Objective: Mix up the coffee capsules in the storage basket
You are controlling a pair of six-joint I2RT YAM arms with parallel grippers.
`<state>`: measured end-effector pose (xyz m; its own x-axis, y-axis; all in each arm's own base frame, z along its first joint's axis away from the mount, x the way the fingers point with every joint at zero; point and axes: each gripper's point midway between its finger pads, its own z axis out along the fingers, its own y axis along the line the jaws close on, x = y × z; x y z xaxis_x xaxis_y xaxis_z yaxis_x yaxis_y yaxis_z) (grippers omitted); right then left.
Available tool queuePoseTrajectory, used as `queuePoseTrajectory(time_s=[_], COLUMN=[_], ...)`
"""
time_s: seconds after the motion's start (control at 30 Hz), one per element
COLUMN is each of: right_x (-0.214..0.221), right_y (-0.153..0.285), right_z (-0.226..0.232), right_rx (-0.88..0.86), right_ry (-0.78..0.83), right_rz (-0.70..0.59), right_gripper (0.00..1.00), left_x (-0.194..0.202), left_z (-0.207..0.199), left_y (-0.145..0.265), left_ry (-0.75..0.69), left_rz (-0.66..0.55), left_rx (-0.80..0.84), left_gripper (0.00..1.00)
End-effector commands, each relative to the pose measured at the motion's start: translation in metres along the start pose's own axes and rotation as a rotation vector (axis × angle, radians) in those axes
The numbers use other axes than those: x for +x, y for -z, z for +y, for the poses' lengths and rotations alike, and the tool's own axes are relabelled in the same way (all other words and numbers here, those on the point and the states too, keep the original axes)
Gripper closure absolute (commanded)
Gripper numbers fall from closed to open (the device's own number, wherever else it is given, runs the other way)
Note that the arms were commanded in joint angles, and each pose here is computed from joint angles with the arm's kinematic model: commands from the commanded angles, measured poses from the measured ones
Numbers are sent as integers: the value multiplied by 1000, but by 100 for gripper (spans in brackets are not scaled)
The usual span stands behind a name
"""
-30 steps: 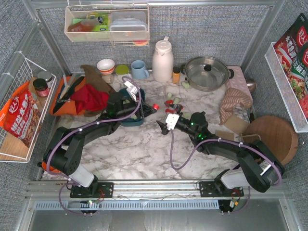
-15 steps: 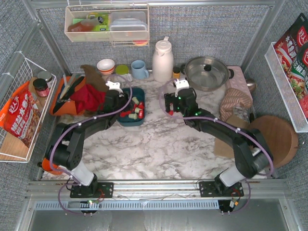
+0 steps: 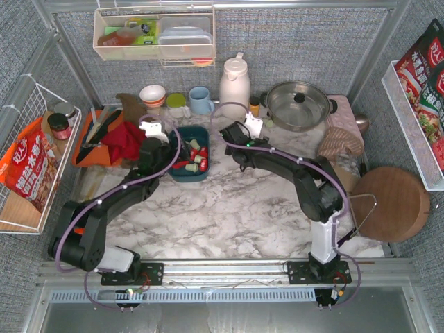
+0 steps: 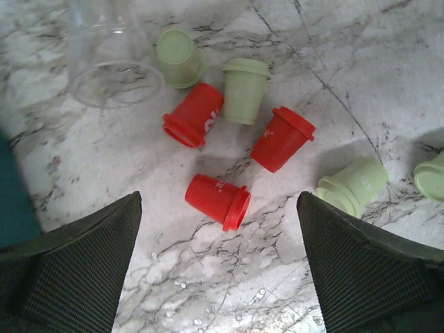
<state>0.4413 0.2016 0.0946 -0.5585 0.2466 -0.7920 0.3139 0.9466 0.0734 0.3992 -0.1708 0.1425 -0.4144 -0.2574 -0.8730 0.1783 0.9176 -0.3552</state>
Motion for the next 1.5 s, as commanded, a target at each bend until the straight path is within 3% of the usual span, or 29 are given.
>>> queuePoseTrajectory(time_s=[0.0, 0.23, 0.7, 1.07, 1.2, 1.33, 1.47], right_x=[12, 32, 53, 35, 8, -22, -32], right_y=[-7, -26, -50, -34, -14, 22, 77], right_z=[-22, -16, -3, -9, 2, 36, 67], right_rx=[196, 244, 269, 260, 103, -256, -665], right_ry=[-40, -46, 16, 14, 62, 177, 404], right_rz=[14, 61, 122, 91, 36, -92, -263], right_gripper=[3, 15, 29, 66, 82, 84, 85], left_x=[-13, -16, -10, -10, -9, -6, -3], left_z=[-11, -18, -18, -23, -34, -50, -62], left_y=[12, 18, 21, 22, 22, 19, 17], left_ry=[-7, 2, -4, -4, -8, -14, -12], left_rz=[-55, -70, -65, -62, -47, -26, -7], left_rx=[63, 99, 115, 138, 202, 281, 335], left_gripper=[1, 1, 1, 1, 1, 1, 1])
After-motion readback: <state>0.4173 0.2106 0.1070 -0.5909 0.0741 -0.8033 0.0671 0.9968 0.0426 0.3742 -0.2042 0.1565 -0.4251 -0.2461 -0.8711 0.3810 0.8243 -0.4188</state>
